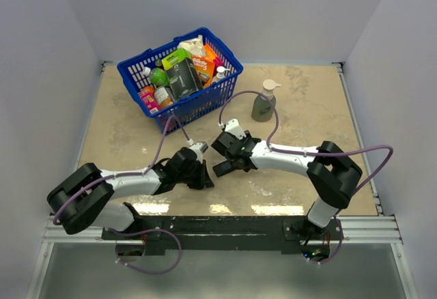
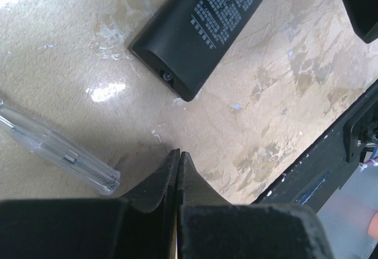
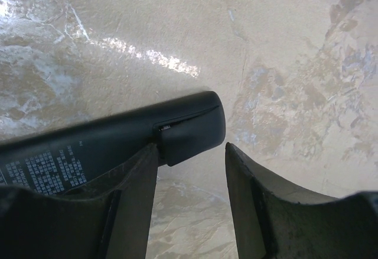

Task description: Unload the batteries from the remote control

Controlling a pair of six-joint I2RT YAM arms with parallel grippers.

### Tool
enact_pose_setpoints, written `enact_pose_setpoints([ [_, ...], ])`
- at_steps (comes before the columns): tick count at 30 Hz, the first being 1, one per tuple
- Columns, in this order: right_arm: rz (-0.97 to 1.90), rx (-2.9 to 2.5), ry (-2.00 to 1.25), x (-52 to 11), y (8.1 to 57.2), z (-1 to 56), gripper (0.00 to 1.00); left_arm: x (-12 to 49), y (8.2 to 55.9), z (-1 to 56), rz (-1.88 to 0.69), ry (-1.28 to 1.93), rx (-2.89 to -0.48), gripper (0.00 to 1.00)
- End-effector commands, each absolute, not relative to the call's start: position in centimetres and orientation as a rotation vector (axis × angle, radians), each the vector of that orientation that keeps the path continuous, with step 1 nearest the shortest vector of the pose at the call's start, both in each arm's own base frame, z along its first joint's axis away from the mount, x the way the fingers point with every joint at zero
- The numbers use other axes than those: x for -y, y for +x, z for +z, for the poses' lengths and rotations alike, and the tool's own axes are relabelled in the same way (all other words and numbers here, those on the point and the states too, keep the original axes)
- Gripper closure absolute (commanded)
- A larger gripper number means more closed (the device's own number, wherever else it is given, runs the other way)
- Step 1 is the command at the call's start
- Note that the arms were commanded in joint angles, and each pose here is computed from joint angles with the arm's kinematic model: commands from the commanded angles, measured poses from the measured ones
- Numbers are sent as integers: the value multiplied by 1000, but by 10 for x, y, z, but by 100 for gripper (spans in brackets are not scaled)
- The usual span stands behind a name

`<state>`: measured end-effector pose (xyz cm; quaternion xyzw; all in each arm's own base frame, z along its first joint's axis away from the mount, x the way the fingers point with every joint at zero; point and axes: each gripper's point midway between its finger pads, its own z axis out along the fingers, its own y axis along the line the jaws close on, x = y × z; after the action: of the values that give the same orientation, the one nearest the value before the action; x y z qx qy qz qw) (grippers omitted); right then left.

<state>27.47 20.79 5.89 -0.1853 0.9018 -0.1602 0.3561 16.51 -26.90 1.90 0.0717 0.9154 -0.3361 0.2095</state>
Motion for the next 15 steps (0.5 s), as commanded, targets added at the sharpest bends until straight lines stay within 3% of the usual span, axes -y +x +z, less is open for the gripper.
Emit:
enact_pose_setpoints([
  [1, -428, -2255, -376, -201, 285, 91, 49, 283, 176, 47, -993, 199, -2455, 97],
  [15, -500, -2237, -335, -184, 283, 99, 50, 280, 180, 65, -958, 210, -2427, 95],
])
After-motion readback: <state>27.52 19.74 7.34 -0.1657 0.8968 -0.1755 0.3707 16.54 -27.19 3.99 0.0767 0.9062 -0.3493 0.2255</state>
